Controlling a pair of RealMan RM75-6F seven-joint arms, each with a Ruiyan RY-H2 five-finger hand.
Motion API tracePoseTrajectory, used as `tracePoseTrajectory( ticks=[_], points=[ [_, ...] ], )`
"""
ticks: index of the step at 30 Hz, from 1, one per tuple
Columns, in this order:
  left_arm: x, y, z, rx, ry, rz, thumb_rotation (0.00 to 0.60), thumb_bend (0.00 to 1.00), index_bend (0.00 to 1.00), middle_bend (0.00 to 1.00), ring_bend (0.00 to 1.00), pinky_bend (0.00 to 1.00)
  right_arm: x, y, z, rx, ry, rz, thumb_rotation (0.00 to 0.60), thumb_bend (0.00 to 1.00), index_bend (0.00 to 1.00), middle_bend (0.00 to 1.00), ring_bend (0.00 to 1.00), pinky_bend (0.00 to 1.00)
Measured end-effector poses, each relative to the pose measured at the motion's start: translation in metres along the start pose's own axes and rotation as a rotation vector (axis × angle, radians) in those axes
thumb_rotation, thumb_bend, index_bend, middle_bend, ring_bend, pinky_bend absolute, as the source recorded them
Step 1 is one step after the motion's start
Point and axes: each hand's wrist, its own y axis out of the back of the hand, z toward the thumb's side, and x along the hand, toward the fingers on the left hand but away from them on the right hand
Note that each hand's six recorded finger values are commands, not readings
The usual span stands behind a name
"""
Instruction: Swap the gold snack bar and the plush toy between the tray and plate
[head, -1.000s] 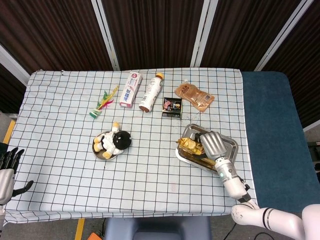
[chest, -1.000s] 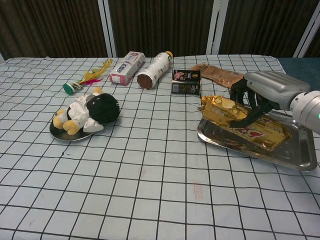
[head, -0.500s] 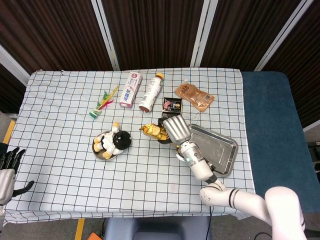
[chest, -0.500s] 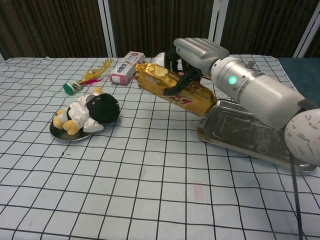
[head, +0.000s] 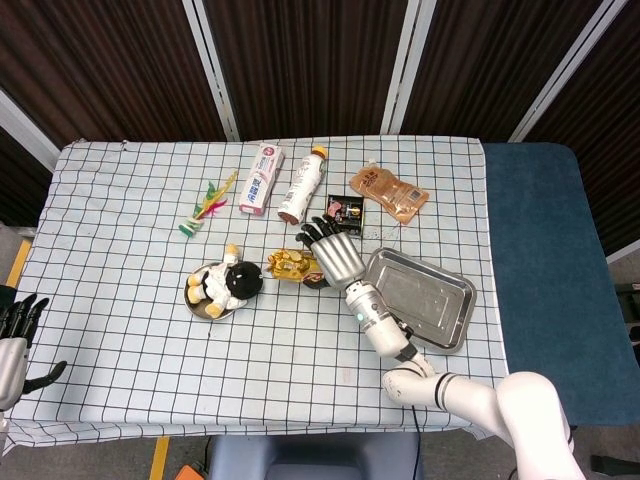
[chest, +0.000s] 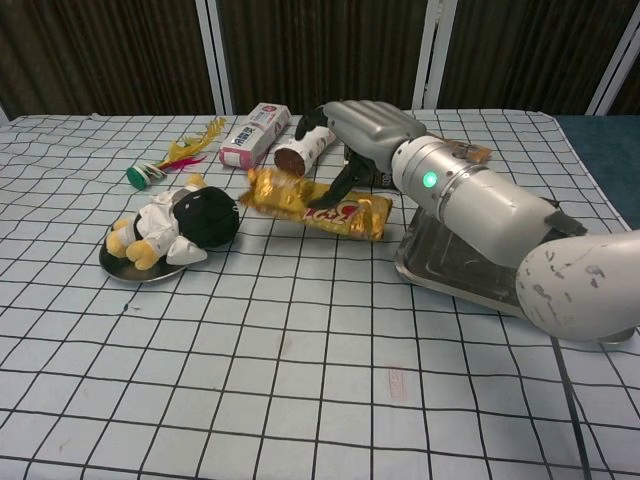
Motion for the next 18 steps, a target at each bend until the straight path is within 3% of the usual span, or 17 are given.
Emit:
tracePoseTrajectory(
  ticks=[4, 11, 18],
  points=[
    [0.0, -0.001, 0.0, 0.003, 0.0, 0.0, 0.6, 0.24, 0.0, 0.0, 0.0, 0.0, 0.003, -0.001, -0.001, -0.008, 0.032, 0.007, 0.6, 0.12, 0.01, 0.0, 0.0, 0.0],
    [0.0, -0.001, 0.001, 0.005, -0.002, -0.003, 0.6, 0.24, 0.0, 0.0, 0.0, 0.0, 0.018, 0.017, -0.014, 0.011, 0.059, -0.059, 0.6, 0.12, 0.0, 0.0, 0.0, 0.0],
    [0.0, -0.004, 0.004, 0.016, -0.011, -0.011, 0.6, 0.23, 0.0, 0.0, 0.0, 0.0, 0.071, 0.047, -0.044, 0.018, 0.017, -0.123, 0.6, 0.12, 0.0, 0.0, 0.0, 0.0]
  ],
)
